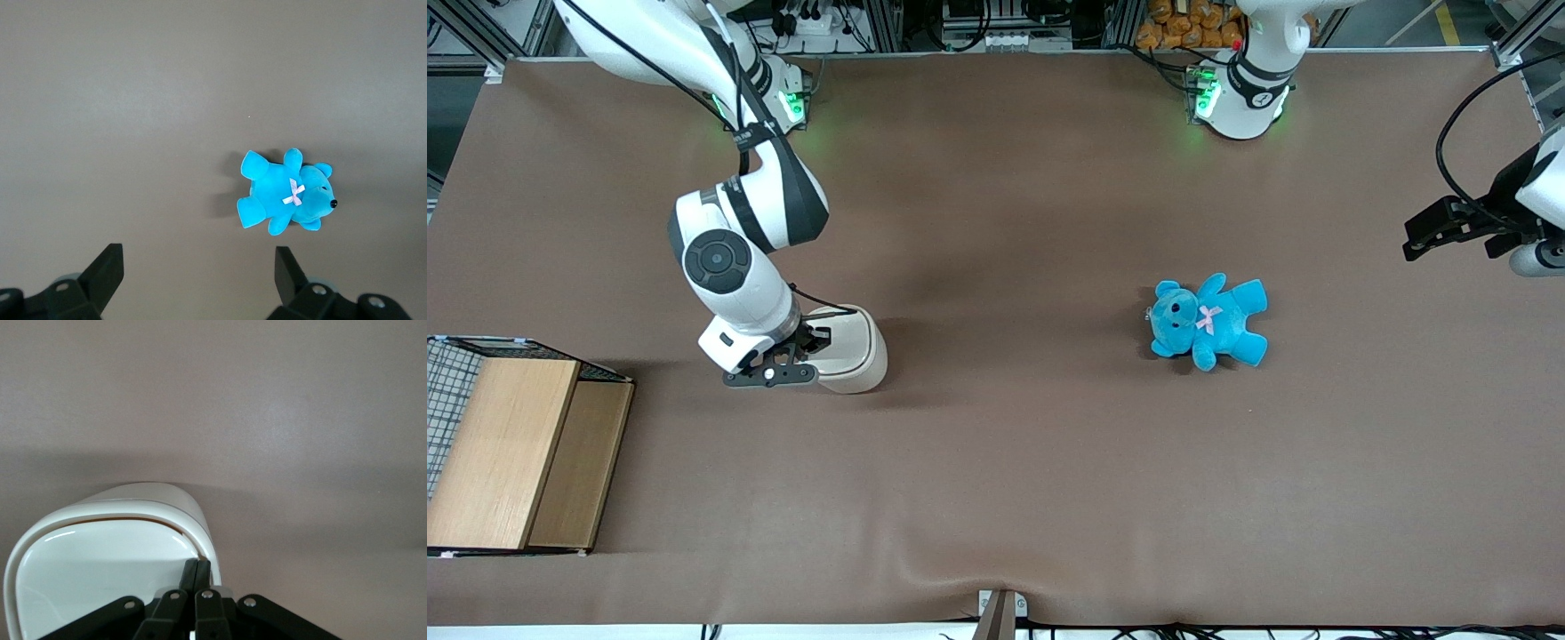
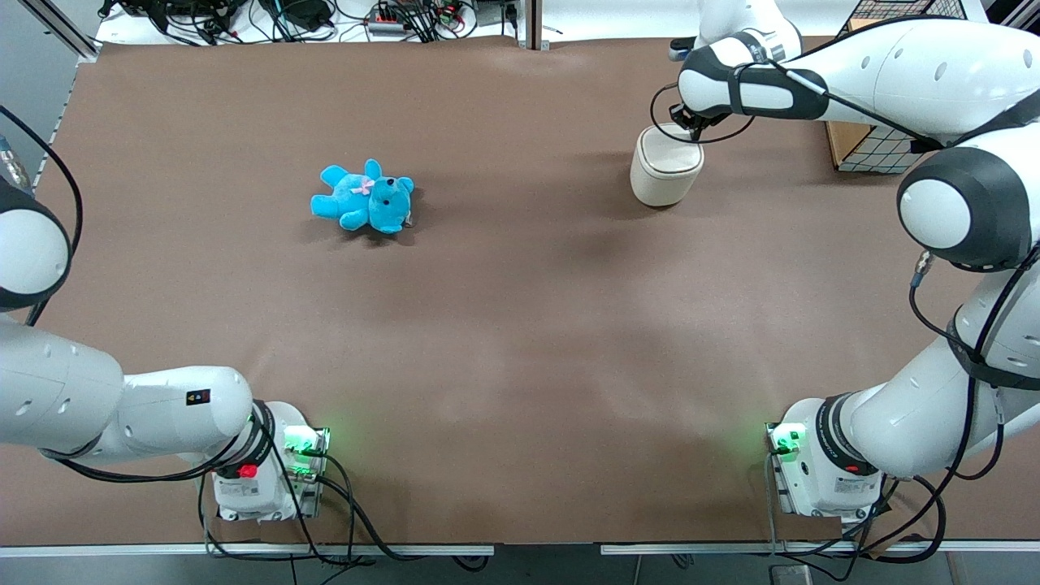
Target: Open trash can with right arm
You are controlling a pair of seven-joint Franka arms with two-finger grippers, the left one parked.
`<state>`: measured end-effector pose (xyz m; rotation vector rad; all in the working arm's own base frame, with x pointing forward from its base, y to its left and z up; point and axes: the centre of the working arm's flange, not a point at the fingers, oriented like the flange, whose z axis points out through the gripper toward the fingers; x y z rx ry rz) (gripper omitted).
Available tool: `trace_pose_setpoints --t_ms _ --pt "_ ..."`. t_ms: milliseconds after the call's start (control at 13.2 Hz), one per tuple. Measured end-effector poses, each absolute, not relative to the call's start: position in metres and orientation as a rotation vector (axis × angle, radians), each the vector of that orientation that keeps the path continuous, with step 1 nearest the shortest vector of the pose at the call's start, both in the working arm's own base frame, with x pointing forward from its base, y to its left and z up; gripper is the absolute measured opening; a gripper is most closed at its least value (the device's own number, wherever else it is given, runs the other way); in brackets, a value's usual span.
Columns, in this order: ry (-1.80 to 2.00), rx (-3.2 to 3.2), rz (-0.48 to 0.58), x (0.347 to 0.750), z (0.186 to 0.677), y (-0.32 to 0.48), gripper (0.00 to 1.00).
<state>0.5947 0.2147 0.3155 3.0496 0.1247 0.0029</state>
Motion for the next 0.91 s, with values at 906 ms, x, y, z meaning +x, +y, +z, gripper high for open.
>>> trace_pose_setpoints --t_ms 906 --pt "0.090 3.046 0.020 0.5951 0.3138 0.2155 0.01"
